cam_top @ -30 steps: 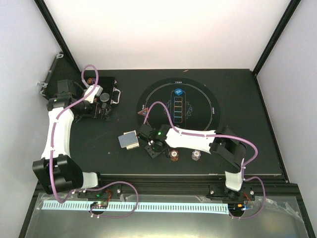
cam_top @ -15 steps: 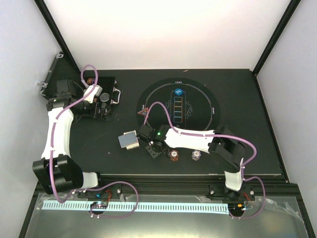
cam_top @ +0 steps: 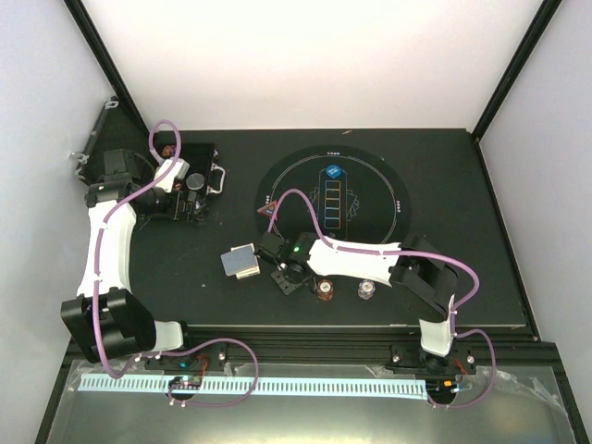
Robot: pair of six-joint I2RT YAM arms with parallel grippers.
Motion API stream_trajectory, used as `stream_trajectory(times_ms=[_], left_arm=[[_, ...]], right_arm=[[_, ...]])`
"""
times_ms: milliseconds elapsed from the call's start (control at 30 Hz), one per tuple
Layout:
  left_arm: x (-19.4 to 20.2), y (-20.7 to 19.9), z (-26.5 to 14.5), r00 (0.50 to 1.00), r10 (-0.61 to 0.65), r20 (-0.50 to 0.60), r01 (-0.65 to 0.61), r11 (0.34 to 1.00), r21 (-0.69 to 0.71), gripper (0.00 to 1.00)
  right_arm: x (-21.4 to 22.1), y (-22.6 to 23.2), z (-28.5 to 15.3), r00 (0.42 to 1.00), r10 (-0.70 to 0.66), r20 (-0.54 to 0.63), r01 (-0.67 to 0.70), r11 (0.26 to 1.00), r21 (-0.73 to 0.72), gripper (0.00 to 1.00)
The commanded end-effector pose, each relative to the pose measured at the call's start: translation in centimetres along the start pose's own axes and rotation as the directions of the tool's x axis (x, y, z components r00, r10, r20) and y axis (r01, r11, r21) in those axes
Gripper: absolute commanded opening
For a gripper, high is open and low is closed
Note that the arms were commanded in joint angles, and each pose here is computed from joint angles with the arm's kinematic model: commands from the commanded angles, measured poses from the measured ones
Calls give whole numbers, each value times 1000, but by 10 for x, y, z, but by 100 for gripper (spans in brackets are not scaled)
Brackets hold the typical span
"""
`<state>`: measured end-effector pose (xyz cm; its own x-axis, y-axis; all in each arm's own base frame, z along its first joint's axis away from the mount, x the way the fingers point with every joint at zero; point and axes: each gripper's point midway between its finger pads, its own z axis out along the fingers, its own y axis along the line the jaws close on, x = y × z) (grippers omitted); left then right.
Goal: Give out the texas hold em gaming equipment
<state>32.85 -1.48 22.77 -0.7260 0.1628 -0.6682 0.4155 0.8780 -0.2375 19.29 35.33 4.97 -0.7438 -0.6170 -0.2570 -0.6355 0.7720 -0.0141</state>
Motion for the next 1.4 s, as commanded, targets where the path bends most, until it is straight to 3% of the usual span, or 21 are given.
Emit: stream_trajectory(times_ms=[0, 200, 367, 700, 1100, 1367], left_arm=[[-12, -3, -11, 999, 31, 39, -31, 1000, 0, 99], [-14, -3, -14, 999, 33, 43, -33, 999, -4, 99], [-15, -2, -14, 998, 33, 45, -32, 999, -7, 99], [-17, -2, -17, 999, 27, 48, -26, 1000, -8, 99], [-21, 1, -19, 999, 19, 47, -19, 1000, -1, 99], [-23, 2, -20, 998, 23, 52, -23, 1000, -1, 99]], right_arm=[[-6, 3, -1, 1000, -7, 13, 7, 1000, 6, 30], [-13, 4, -14, 999, 0, 42, 1, 1000, -9, 11], [-27, 1, -34, 996, 17, 88, -16, 1000, -14, 2], [-75, -43, -40, 987, 68, 147, -73, 997, 28, 1], [-147, -103, 31, 985, 132, 113, -143, 985, 94, 1], [-163, -103, 62, 990, 114, 83, -123, 986, 112, 1]])
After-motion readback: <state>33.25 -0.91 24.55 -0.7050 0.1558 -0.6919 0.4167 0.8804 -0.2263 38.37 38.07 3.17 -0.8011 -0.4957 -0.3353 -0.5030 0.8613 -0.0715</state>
